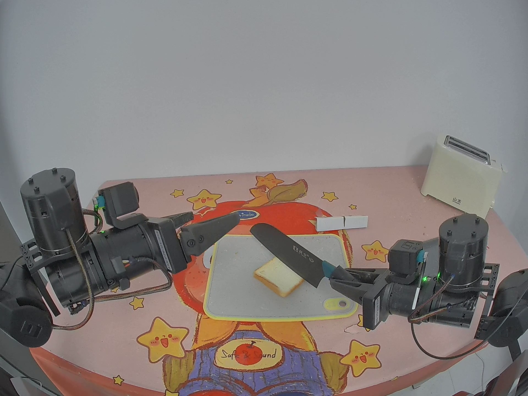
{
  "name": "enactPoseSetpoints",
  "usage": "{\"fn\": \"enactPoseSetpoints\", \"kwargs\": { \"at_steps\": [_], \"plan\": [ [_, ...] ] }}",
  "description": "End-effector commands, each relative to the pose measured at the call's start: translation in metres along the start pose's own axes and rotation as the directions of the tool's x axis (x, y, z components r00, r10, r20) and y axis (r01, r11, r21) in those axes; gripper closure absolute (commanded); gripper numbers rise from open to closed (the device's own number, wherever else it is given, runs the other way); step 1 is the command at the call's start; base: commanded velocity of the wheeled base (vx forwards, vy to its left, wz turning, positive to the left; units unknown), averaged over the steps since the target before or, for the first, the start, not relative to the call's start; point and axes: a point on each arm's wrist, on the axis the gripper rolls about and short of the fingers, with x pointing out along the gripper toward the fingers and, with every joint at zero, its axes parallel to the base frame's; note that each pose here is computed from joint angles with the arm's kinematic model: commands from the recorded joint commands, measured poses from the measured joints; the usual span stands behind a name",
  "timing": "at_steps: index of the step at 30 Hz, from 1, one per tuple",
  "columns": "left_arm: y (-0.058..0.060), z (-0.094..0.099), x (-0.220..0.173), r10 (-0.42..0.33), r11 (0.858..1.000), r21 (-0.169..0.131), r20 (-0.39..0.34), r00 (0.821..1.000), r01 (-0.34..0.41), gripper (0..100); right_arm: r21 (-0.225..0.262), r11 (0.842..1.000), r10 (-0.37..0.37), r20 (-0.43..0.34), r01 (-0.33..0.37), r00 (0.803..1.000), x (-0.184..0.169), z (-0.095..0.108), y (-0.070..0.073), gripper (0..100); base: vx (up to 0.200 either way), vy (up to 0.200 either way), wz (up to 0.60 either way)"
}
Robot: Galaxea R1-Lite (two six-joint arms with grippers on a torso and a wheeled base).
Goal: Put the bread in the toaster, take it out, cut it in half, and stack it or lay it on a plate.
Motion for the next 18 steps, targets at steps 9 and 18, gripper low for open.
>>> {"fn": "enactPoseSetpoints", "kwargs": {
  "at_steps": [9, 18],
  "plan": [
    [0.0041, -0.0079, 0.0049, 0.013, 1.000, -0.007, -0.031, 0.999, -0.013, 0, 0.000, 1.000, -0.004, -0.025, 0.004, 1.000, 0.0029, -0.0052, -0.0014, 100, 0.000, 0.000, 0.00],
    [0.0042, -0.0083, 0.0048, 0.013, 1.000, -0.007, -0.033, 0.999, -0.013, 0, -0.007, 1.000, -0.009, -0.047, 0.009, 0.999, 0.0069, -0.0097, -0.0022, 100, 0.000, 0.000, 0.00]
  ]
}}
